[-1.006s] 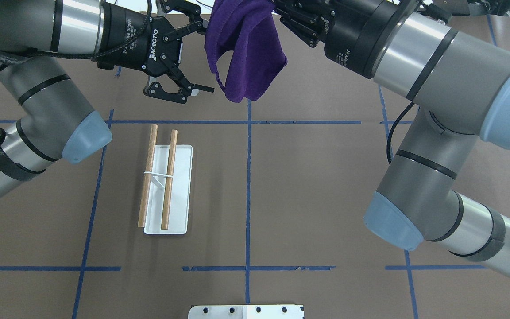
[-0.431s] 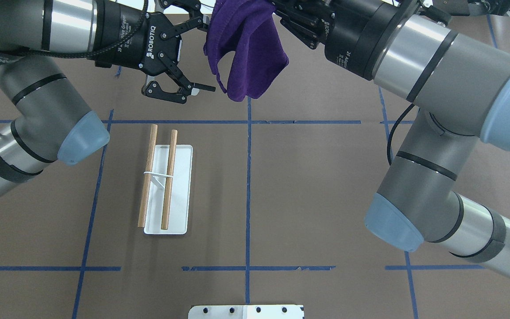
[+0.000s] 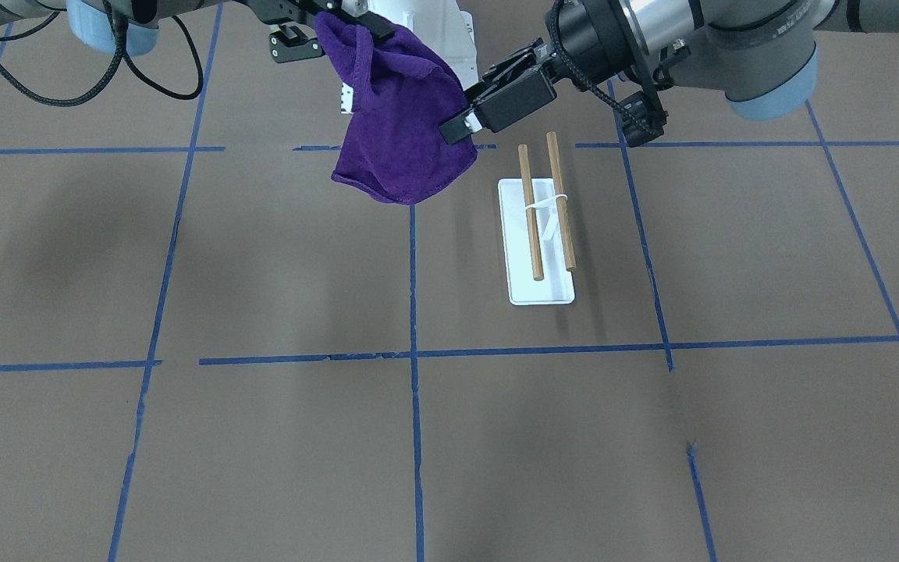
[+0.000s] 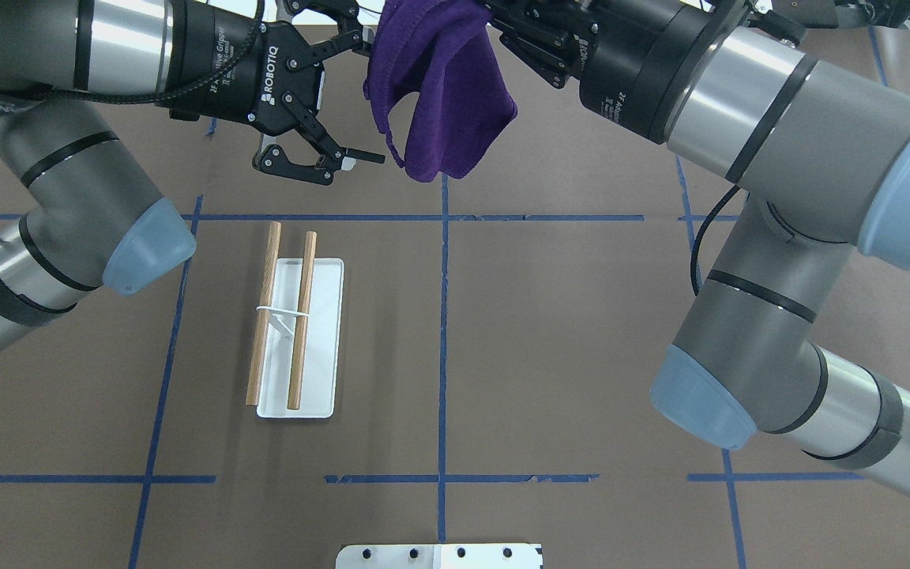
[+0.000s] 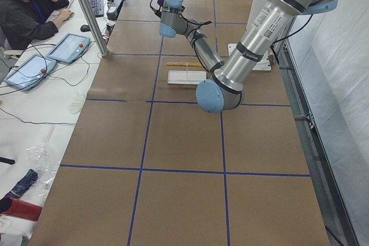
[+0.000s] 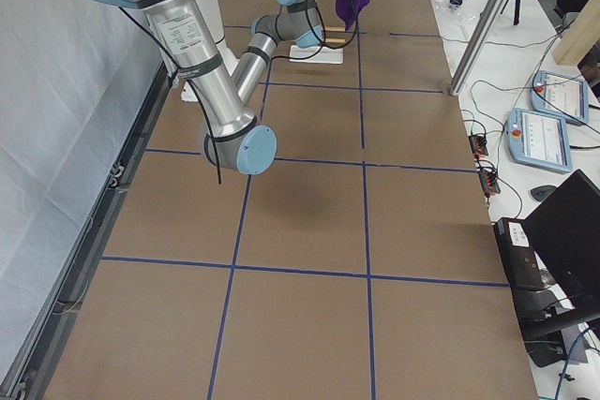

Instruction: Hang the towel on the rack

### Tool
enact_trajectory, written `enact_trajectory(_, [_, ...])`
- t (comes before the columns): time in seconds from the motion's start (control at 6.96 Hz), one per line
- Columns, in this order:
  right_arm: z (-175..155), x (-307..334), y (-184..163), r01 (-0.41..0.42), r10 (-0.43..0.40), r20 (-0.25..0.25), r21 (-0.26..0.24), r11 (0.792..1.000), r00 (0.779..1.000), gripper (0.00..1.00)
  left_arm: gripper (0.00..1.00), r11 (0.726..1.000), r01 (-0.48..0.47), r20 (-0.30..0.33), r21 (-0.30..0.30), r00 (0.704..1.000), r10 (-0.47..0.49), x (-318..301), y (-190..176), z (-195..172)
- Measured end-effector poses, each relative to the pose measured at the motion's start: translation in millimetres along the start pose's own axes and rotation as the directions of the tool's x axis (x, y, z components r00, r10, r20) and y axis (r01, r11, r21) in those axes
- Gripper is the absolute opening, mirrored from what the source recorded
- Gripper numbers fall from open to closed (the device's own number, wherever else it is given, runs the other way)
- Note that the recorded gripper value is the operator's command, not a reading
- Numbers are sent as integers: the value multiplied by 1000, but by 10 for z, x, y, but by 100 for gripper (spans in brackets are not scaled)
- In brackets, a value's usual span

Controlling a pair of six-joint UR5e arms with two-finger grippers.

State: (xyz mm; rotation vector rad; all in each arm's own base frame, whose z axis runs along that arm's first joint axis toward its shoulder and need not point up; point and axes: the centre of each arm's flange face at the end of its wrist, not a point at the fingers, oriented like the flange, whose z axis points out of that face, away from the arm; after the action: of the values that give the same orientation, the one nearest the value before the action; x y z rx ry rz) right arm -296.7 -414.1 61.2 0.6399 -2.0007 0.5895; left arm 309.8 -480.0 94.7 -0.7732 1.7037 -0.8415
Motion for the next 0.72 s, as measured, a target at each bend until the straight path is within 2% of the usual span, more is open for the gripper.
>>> enact_trajectory(0.14, [-1, -1, 0, 0, 0, 0, 0, 1000, 1000, 0, 19, 1000, -2, 0, -1, 1000, 2, 0, 3, -2])
enact_trajectory(0.29, [0, 0, 0, 0, 1, 0, 0, 1000, 1000, 0, 3, 1000, -13, -4, -9, 1000, 13, -6, 11, -15])
enact_trajectory(0.72, [-1, 22, -1, 1, -1, -5, -1, 1000, 1000, 0, 0, 999, -35, -19, -30, 999, 35, -9, 17, -75])
